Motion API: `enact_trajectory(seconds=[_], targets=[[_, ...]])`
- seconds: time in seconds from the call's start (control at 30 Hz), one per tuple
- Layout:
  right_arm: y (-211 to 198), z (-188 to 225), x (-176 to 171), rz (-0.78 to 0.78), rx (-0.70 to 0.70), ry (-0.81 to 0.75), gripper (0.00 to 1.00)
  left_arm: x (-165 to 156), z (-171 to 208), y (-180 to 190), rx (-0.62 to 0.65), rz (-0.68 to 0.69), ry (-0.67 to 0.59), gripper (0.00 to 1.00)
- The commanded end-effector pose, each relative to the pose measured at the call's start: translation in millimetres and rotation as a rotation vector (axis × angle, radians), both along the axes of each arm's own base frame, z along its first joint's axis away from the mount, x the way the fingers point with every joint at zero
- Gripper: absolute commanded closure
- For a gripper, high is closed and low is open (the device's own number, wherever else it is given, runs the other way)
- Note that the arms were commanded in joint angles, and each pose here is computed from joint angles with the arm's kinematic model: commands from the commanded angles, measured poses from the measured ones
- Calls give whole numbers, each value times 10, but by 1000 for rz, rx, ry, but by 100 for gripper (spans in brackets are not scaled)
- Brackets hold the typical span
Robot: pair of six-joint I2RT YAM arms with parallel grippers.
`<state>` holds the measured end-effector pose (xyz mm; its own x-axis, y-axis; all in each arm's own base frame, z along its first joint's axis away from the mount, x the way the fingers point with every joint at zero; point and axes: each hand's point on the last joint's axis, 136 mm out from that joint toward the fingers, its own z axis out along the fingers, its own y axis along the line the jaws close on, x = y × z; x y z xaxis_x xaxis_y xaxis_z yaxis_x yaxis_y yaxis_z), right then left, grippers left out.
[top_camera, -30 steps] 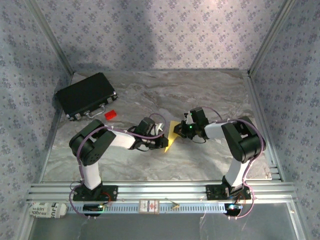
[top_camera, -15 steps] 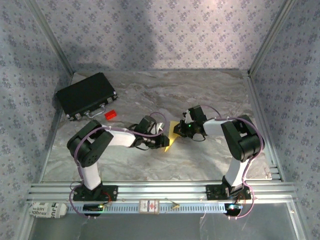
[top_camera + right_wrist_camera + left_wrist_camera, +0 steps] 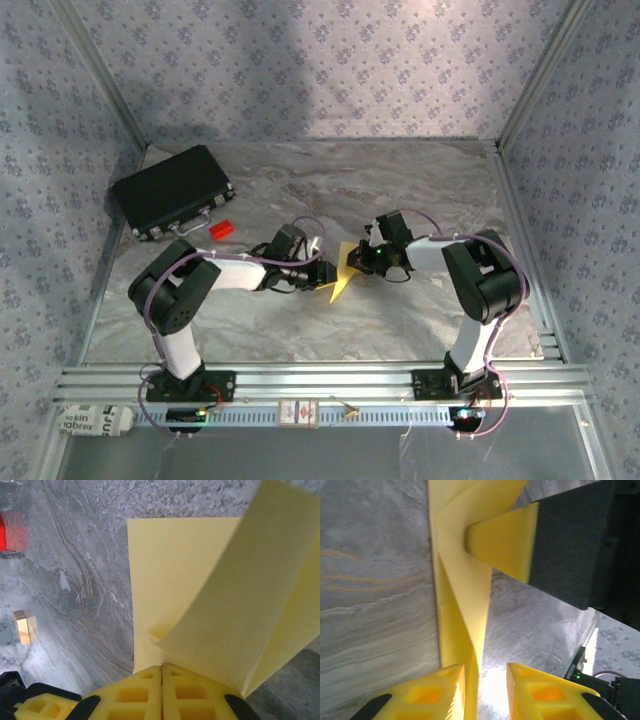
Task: Fold a paper plane with a square sheet of paper (pick it up from the middle)
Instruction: Fold the wing for the fifth time at the center of the table.
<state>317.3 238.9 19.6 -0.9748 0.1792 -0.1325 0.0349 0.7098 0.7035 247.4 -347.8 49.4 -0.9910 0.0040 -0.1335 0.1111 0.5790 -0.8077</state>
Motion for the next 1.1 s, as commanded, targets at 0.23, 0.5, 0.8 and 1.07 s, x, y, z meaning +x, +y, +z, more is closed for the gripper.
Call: enact_trajectory(seconds=[0.23,0.5,0.8,1.07], targets=[[-186,-334,-216,-12,-120,107,92,-33,-76,-52,-25,-19,64,73],[-194,-337,-227,-13,-121,108,92,-49,-79,-100,-40,-42,77,82],[-217,-362,-236,-18,-130,112,92,-96,-67,-123,-72,-68,86,98],[-253,-396,-244,-23,-147,115,92,-193,-115,-120,-105,-98,109,100]])
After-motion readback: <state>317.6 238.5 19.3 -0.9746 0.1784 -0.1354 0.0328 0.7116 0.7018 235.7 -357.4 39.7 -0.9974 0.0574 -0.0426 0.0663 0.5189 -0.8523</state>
